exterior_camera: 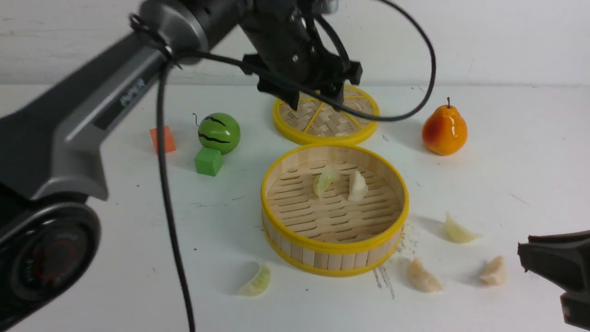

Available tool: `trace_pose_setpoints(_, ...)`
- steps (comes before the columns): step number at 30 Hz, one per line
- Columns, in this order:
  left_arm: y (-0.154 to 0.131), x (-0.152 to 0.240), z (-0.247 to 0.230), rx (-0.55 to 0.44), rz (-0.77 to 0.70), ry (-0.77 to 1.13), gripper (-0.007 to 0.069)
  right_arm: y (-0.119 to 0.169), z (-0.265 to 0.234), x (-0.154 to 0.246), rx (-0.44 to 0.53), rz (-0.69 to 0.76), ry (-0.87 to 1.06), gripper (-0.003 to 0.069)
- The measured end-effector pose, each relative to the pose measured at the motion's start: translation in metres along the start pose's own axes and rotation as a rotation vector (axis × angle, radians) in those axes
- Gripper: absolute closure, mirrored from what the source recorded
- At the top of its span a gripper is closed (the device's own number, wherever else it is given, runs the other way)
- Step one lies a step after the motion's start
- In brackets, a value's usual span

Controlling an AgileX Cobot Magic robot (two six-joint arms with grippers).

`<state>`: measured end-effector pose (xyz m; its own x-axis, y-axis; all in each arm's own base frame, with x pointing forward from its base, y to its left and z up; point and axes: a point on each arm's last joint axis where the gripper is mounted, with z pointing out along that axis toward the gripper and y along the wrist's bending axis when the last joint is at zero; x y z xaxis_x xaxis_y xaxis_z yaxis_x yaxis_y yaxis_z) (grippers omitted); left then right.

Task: Put the dumplings into the steamer on the white table.
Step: 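Reach for and grasp a dumpling on the table with the left gripper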

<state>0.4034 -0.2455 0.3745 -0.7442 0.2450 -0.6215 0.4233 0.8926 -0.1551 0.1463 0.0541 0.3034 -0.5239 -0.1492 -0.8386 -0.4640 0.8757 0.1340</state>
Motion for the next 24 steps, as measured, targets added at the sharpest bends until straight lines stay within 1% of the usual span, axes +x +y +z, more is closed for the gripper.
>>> trace_pose_setpoints(3, -0.002, -0.001, -0.035, 0.005, 0.029, -0.029, 0.0084, 0.0, 0.0, 0.0, -0.001, 0.001, 0.0, 0.0541)
trace_pose_setpoints(4, -0.002, 0.0, -0.034, 0.004, 0.029, -0.025, 0.0084, 0.0, 0.0, 0.0, -0.001, 0.001, 0.0, 0.0541)
trace_pose_setpoints(5, -0.002, 0.003, -0.045, 0.005, 0.033, -0.027, 0.0084, 0.0, 0.0, 0.0, -0.001, 0.001, 0.0, 0.054)
trace_pose_setpoints(9, 0.001, 0.026, -0.062, -0.006, 0.055, 0.043, 0.0084, 0.001, 0.0, 0.001, -0.007, 0.003, 0.006, 0.0534)
trace_pose_setpoints(10, 0.001, 0.03, -0.06, -0.009, 0.056, 0.061, 0.0084, 0.001, 0.0, 0.001, -0.007, 0.003, 0.006, 0.0533)
trace_pose_setpoints(15, 0.012, 0.086, -0.074, -0.053, 0.078, 0.215, 0.0084, 0.001, 0.0, 0.001, -0.014, 0.007, 0.01, 0.0529)
trace_pose_setpoints(16, 0.015, 0.103, -0.072, -0.058, 0.081, 0.266, 0.0084, 0.001, 0.0, 0.001, -0.016, 0.011, 0.008, 0.0529)
trace_pose_setpoints(19, 0.019, 0.129, -0.06, -0.043, 0.084, 0.33, 0.0084, 0.002, 0.0, 0.0, -0.018, 0.016, 0.005, 0.0528)
trace_pose_setpoints(24, 0.022, 0.168, -0.018, 0.024, 0.092, 0.396, 0.0084, 0.002, 0.0, 0.0, -0.018, 0.025, -0.005, 0.0524)
